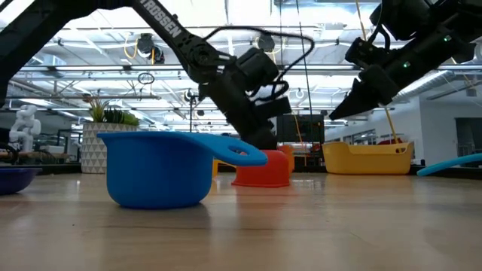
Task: Nest measuring cups in basket
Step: Put the orange measuring cup into the yellow bin
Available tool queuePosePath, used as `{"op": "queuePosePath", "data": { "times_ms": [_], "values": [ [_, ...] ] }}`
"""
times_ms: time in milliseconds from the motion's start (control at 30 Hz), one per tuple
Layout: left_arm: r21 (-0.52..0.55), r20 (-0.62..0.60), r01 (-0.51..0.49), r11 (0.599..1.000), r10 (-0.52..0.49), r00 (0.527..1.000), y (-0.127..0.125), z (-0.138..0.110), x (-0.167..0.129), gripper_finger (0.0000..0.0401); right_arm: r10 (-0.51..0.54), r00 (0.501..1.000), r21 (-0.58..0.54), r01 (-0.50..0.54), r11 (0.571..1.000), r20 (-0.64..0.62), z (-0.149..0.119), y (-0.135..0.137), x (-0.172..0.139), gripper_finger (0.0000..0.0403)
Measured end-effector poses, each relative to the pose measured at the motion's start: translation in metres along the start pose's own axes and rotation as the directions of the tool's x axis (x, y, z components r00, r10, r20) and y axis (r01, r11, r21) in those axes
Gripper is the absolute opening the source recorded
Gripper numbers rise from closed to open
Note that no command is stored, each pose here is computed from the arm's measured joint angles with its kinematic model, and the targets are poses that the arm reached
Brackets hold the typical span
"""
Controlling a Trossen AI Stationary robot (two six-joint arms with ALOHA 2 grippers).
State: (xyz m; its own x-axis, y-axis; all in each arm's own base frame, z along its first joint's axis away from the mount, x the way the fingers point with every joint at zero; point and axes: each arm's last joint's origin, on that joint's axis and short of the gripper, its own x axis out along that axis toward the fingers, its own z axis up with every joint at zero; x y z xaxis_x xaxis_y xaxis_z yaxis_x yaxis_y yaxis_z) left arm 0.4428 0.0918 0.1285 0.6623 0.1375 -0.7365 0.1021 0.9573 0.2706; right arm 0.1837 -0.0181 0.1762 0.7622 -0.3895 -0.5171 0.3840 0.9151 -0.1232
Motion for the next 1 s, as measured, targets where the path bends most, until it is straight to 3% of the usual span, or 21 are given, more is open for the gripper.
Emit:
{"op": "queuePosePath", "data": {
  "times_ms": [300, 500, 633, 733, 1000],
  "values": [
    [0.058, 0.047, -0.016, 0.998, 0.013, 0.999, -0.004, 0.010, -0.005, 0.0017, 0.000, 1.000, 0.004, 0.000, 1.000, 0.010, 0.001, 0.000, 0.000, 0.0139],
    [0.100, 0.094, -0.028, 0.995, 0.019, 0.995, -0.007, 0.025, -0.024, 0.0027, -0.007, 1.000, 0.007, 0.007, 1.000, -0.002, 0.000, 0.000, 0.000, 0.0139],
    [0.134, 0.147, -0.011, 0.991, -0.008, 0.989, -0.007, 0.035, -0.037, 0.0011, -0.130, 0.992, 0.007, 0.130, 0.992, 0.001, -0.001, -0.004, 0.000, 0.0140],
    [0.129, 0.175, 0.048, 0.990, -0.071, 0.982, -0.005, 0.038, -0.045, 0.0014, -0.217, 0.976, -0.070, 0.218, 0.973, 0.018, 0.000, -0.005, -0.001, 0.0140],
    [0.183, 0.217, 0.227, 0.957, -0.264, 0.940, -0.006, 0.038, -0.053, 0.0009, -0.164, 0.977, -0.247, 0.195, 0.949, 0.137, 0.011, 0.006, -0.006, 0.0140]
  ]
}}
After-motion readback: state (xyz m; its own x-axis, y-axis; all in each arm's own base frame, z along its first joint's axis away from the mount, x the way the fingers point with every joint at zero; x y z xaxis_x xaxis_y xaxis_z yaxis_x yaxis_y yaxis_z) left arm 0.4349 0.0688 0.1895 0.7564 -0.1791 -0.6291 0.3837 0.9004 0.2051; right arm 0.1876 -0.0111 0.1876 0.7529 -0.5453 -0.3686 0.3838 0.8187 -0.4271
